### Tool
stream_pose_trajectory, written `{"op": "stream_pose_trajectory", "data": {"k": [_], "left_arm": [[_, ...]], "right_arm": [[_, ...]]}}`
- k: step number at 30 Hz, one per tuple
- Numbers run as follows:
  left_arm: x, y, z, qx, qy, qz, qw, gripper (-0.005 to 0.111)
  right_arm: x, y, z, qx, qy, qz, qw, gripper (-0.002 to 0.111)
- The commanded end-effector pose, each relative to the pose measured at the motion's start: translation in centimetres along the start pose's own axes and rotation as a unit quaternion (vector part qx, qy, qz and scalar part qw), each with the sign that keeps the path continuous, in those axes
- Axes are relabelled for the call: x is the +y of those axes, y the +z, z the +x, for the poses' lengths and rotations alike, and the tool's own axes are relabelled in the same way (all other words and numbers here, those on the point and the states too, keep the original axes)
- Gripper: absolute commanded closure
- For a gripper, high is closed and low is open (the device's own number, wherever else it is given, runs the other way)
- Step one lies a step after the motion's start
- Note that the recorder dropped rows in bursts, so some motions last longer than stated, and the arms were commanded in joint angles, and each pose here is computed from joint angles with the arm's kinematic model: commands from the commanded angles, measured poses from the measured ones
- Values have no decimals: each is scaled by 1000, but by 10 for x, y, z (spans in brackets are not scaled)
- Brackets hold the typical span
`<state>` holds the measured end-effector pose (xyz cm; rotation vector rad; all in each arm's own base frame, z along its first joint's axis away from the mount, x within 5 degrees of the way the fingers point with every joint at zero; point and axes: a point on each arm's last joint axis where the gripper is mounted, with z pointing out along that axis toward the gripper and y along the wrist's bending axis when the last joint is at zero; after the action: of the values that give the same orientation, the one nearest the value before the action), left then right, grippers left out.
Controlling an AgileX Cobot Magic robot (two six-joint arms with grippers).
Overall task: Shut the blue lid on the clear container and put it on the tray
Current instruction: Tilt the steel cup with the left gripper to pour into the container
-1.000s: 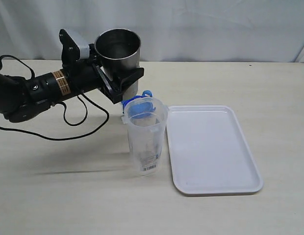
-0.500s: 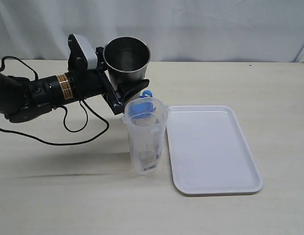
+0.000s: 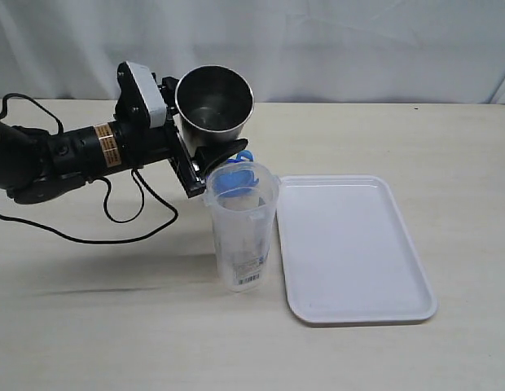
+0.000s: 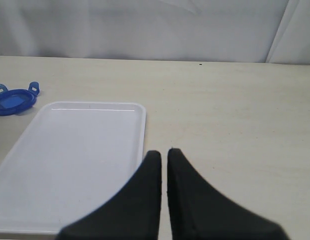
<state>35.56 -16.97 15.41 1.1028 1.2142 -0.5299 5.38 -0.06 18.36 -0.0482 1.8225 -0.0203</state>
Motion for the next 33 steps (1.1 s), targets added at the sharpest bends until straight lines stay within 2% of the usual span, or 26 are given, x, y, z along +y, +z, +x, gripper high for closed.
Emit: {"op": "stream_pose_trajectory", "data": {"k": [1, 22, 33], "left_arm": [[8, 1, -21, -59, 40, -16, 997, 107], [7, 1, -21, -58, 113, -13, 992, 107], [4, 1, -21, -58, 131, -1, 990, 107]], "right_arm": [[0, 0, 1, 0, -3, 2, 1000, 104], [0, 0, 1, 0, -3, 2, 1000, 104], [0, 0, 1, 0, -3, 2, 1000, 104]]}}
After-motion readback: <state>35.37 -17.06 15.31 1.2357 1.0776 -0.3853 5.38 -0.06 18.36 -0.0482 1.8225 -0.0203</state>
